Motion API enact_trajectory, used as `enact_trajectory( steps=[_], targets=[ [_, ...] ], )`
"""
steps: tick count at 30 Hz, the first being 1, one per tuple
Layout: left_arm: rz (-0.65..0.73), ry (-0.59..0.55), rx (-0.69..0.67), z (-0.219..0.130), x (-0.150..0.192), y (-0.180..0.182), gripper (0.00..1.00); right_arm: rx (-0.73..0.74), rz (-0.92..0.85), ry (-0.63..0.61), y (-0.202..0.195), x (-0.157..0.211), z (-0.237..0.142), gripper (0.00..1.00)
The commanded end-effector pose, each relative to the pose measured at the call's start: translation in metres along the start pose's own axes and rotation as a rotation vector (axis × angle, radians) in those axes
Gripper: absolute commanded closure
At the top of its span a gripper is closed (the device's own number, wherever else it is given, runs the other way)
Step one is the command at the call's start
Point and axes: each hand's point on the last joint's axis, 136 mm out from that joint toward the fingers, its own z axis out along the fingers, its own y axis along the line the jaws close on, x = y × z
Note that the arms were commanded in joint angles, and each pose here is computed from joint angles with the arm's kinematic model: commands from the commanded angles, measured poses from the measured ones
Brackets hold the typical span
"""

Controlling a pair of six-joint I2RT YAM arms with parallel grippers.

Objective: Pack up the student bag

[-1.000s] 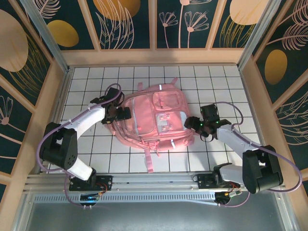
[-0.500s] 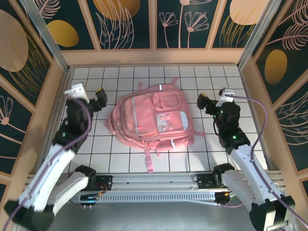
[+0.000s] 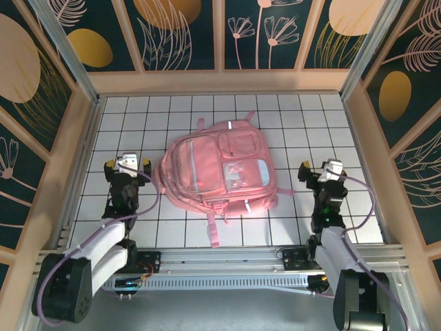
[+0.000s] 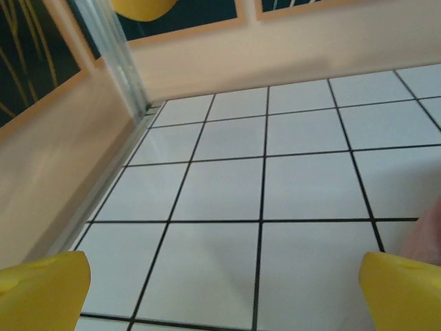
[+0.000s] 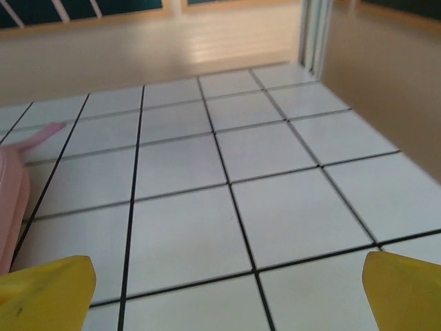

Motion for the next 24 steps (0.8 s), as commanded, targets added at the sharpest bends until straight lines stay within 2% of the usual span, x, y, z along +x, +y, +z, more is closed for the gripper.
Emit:
enact_trajectory(
  steps=[1, 5, 7, 9, 12, 14, 15, 18, 24],
  targets=[
    [-0.073, -0.137, 0.045, 0.006, -0.021, -0.006, 0.01, -0.104, 0.008, -0.170, 0.018, -0.039, 0.001, 0.01],
    [-0.094, -0.174, 0.060, 0.016, -0.024, -0.009, 0.01, -0.105, 0.011, -0.222, 0.018, -0.049, 0.016, 0.01],
    [-0.129, -0.167, 0.073, 0.025, -0.027, -0.012, 0.01, -0.082, 0.072, -0.244, 0.011, -0.053, 0.027, 0.01],
    [-0.128, -0.176, 0.090, 0.029, -0.024, -0.017, 0.01, -0.119, 0.070, -0.181, 0.019, -0.043, 0.049, 0.01],
    [-0.197, -0.194, 0.004, 0.029, -0.017, 0.003, 0.01, -0.098, 0.021, -0.136, 0.028, -0.028, 0.071, 0.01],
    [-0.185, -0.198, 0.028, 0.035, -0.012, -0.002, 0.01, -0.086, 0.022, -0.111, 0.028, -0.025, 0.073, 0.01],
    [-0.186, -0.134, 0.033, 0.043, -0.006, -0.002, 0.01, -0.060, 0.032, -0.122, 0.023, -0.026, 0.073, 0.01],
    [-0.219, -0.101, 0.057, 0.055, -0.004, 0.000, 0.01, -0.055, 0.037, -0.117, 0.022, -0.025, 0.075, 0.01],
    [-0.233, -0.101, 0.062, 0.057, -0.004, 0.002, 0.01, -0.056, 0.051, -0.107, 0.019, -0.025, 0.076, 0.01]
  ],
)
